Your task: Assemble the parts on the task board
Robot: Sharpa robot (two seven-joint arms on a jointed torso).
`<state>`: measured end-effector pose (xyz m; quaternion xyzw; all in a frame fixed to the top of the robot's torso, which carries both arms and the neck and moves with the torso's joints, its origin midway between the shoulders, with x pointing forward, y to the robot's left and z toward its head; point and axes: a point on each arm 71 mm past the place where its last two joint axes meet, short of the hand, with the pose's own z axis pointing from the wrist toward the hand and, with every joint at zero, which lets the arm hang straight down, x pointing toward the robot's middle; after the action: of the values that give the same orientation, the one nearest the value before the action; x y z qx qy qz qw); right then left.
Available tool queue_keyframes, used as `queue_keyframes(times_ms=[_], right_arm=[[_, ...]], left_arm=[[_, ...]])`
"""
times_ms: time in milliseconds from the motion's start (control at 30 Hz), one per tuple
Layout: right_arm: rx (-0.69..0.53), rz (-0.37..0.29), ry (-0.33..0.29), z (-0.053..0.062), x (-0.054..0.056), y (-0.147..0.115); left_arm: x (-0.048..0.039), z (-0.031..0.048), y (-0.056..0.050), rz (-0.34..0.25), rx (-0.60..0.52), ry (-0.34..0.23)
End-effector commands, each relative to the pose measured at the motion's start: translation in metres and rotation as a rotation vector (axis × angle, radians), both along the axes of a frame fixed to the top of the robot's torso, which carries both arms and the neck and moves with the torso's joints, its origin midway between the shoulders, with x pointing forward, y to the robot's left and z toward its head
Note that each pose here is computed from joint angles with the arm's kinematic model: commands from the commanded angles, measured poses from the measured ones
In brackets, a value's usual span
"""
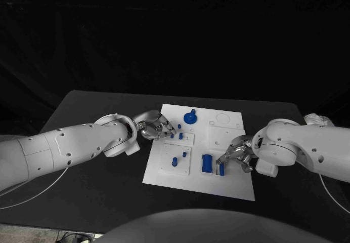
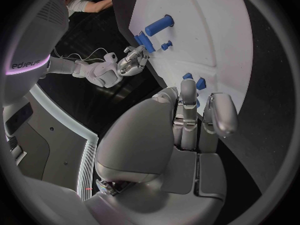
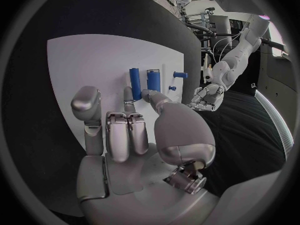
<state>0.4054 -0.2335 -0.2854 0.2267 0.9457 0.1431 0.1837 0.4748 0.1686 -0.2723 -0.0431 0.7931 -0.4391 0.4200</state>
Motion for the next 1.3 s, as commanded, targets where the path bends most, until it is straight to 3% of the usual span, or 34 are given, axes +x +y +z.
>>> queue_keyframes(times_ms=[33,1300], right_arm=[[0.013,-0.010,0.011,-0.0020,-0.0004,0.0002],[-0.002,-0.022,-0.011,-0.0031,0.0002,-0.0065]], left_arm=[[-0.0013,-0.0002,-0.0025,-0.015,0.002,0.013],[-0.0013,-0.0017,-0.0028,-0.019,0.014,0.027]])
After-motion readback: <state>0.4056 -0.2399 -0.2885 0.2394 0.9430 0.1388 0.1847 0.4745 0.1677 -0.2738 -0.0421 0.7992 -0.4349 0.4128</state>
